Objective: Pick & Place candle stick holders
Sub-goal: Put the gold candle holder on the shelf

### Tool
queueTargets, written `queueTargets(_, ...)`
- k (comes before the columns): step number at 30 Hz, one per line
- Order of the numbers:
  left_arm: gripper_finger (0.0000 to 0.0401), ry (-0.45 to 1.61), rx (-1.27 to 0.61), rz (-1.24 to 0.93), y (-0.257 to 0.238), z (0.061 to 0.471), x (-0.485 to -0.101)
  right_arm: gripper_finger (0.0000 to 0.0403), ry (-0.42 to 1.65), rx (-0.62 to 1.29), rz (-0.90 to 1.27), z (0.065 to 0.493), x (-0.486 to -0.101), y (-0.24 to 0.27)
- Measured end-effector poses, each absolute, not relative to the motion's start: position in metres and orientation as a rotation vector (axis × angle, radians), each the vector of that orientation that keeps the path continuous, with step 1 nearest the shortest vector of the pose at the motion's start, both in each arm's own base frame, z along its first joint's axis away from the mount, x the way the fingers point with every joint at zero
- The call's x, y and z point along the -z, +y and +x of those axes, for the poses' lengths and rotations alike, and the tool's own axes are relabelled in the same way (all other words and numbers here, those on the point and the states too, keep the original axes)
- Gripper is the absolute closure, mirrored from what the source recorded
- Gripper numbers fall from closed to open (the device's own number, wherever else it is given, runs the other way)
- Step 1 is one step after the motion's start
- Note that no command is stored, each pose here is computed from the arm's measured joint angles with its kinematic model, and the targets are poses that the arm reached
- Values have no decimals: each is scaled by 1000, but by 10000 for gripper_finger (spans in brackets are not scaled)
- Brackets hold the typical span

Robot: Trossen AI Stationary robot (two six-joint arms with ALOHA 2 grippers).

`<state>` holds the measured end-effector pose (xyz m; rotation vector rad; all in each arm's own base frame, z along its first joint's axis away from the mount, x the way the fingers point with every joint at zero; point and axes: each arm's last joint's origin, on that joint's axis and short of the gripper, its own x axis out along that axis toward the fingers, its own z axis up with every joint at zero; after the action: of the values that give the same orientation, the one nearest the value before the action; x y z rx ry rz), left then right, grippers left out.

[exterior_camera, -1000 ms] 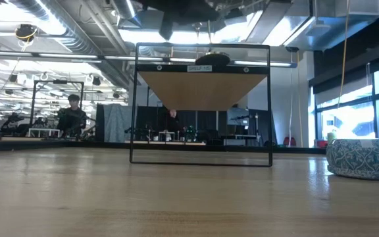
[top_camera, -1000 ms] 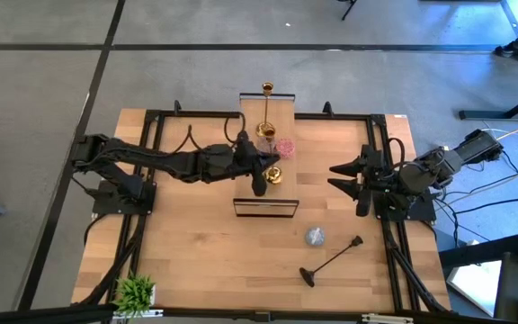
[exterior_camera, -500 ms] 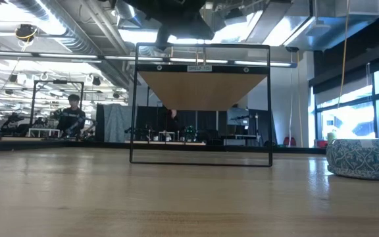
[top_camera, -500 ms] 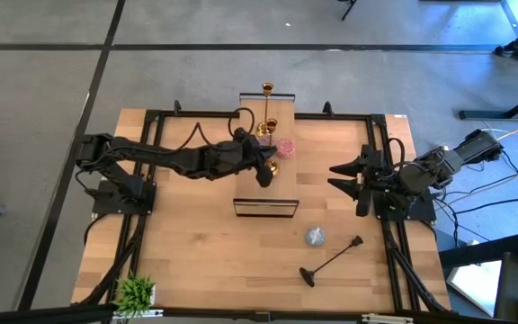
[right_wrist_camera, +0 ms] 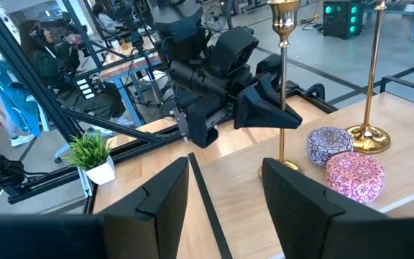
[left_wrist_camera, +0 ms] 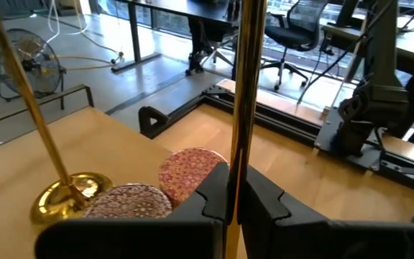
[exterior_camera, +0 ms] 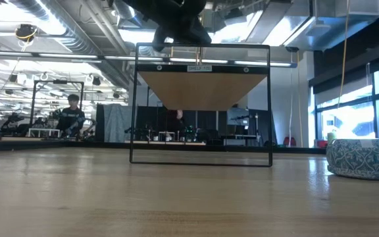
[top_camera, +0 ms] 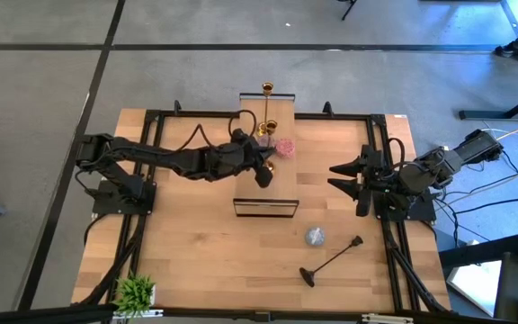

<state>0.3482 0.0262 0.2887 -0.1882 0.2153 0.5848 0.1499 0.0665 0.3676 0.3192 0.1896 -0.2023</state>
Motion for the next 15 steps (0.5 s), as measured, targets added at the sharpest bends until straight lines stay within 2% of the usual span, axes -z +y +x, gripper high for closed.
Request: queueTargets(15, 390, 216, -579, -195, 33, 348, -289, 222, 190, 202, 315, 150, -368, 66)
